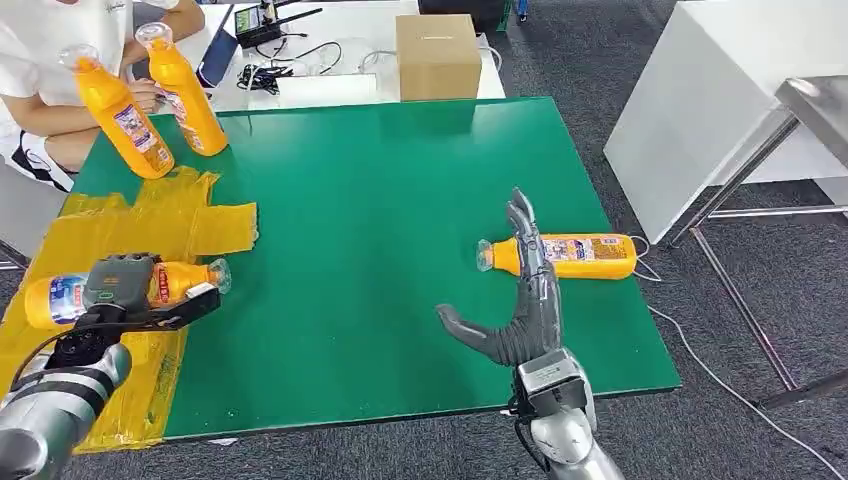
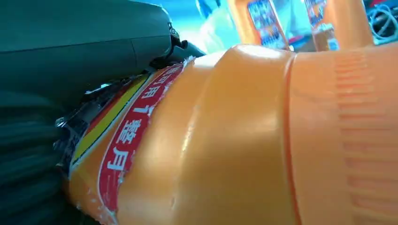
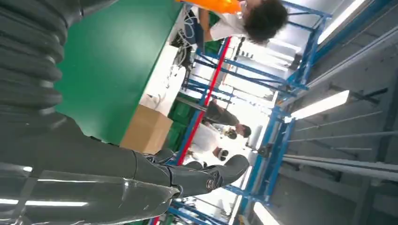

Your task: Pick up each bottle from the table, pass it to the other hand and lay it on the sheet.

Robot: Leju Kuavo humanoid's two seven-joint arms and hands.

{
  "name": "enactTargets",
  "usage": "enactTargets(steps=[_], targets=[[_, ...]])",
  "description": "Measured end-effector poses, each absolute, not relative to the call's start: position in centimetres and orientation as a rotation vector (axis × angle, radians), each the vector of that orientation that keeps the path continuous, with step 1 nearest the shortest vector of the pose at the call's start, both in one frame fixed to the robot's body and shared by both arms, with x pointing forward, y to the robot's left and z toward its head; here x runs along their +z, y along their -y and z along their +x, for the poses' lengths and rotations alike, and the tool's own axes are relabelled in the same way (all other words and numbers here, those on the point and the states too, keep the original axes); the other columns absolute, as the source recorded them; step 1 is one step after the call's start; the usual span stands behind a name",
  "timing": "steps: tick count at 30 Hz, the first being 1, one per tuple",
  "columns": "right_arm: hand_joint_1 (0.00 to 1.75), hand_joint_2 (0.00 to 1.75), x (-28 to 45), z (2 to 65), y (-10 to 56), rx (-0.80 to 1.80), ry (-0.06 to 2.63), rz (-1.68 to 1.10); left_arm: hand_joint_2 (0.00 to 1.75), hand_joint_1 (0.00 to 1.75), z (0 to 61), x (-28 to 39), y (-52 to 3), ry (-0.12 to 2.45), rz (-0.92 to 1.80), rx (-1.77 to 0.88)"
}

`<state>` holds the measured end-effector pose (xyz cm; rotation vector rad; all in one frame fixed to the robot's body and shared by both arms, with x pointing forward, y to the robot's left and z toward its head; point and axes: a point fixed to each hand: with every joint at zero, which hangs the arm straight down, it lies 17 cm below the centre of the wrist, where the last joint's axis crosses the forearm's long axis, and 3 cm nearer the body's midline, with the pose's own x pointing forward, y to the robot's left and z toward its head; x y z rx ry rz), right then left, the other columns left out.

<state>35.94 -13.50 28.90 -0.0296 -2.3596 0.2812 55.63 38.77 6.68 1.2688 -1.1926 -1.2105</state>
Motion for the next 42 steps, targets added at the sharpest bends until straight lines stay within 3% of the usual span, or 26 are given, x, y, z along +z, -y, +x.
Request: enactTargets(steps=[5,6,7,8,16,17,33,34,42], targets=[[0.00,1.75,28.2,36.5,14.0,0.268,2.336,-0.046,1.75,1.75,55.3,5.9,-37.8,1.224,1.206,-1.161],[0.00,1.75,28.0,36.6,14.0,0.267,2.329,-0.047,1.75,1.45,55.2,5.7,-37.4,1.237,1.182,-1.146],[0.00,1.75,27.9,36.7,14.1,0.265,2.324,-0.047,1.75,0.33,55.1,5.5,-36.9,1.254,1.157,-1.128],[0.00,1.75,27.8,36.7,14.1,0.265,2.320,-0.047,1.75,0.14,55.0,5.3,-36.4,1.268,1.135,-1.113],[0.00,1.75,26.6,37.2,13.9,0.273,2.288,-0.048,1.75,0.14,54.5,3.9,-32.9,1.332,0.978,-1.011],[0.00,1.75,26.5,37.2,13.9,0.274,2.286,-0.048,1.75,0.00,54.4,3.7,-32.7,1.334,0.968,-1.002],[0.00,1.75,25.9,37.7,13.3,0.280,2.268,0.001,1.75,0.00,54.0,1.3,-29.8,1.284,0.718,-0.995],[0.00,1.75,25.8,37.8,13.4,0.277,2.265,0.009,0.00,0.00,54.0,0.9,-29.7,1.257,0.692,-1.001],[0.00,1.75,25.7,38.6,14.2,0.244,2.255,0.011,0.00,0.00,53.8,-0.3,-29.5,1.170,0.630,-1.019]])
